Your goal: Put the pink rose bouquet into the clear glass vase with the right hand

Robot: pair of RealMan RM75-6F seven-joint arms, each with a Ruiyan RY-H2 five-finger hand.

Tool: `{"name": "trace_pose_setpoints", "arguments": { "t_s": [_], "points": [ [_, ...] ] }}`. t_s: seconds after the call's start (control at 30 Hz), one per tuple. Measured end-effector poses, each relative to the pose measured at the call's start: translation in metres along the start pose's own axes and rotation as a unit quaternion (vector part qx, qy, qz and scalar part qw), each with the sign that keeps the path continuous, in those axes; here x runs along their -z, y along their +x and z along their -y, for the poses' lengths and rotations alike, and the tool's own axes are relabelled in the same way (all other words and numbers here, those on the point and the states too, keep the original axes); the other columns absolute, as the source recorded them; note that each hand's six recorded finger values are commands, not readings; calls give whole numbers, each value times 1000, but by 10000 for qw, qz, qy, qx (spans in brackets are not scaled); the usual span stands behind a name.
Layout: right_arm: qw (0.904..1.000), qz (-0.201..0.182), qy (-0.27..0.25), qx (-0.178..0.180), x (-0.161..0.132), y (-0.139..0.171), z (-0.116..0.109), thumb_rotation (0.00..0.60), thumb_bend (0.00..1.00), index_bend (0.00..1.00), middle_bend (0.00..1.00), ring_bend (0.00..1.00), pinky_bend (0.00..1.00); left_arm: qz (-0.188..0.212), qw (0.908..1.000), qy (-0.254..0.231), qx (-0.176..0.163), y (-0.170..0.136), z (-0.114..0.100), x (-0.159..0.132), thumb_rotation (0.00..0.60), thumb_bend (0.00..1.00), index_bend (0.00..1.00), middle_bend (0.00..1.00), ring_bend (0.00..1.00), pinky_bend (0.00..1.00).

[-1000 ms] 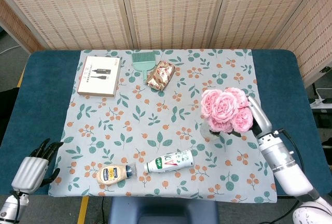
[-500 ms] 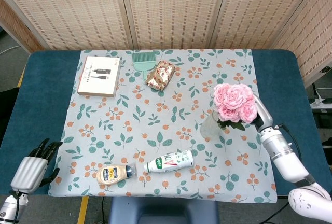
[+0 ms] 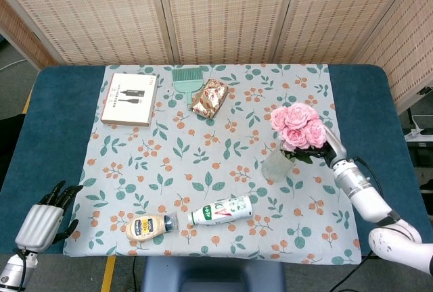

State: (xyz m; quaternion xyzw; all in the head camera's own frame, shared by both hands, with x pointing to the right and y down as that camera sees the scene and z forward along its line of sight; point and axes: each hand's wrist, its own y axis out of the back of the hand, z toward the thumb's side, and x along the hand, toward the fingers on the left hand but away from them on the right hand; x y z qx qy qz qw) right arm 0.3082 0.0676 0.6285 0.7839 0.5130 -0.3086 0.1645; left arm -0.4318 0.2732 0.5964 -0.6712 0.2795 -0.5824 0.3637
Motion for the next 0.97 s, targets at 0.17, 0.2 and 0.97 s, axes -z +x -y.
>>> {"name": "trace_pose_setpoints", "arguments": {
  "t_s": [0.17, 0.2, 0.97],
  "points": [
    [9995, -205, 191, -147, -5, 10, -1, 600, 13, 115, 1000, 820, 974, -9, 10000, 15, 40, 1, 2, 0, 600, 354, 100, 154, 48, 284],
    [9992, -248, 248, -166, -6, 12, -2, 600, 10, 107, 1000, 815, 973, -4, 10000, 18, 36, 1, 2, 0, 600, 354, 101, 154, 48, 284],
    [8328, -403, 5304, 1534, 25, 133, -57, 600, 0, 134, 0, 13, 222, -122, 9999, 52, -75, 1, -1, 6, 600, 353, 101, 136, 48, 284]
  ]
}}
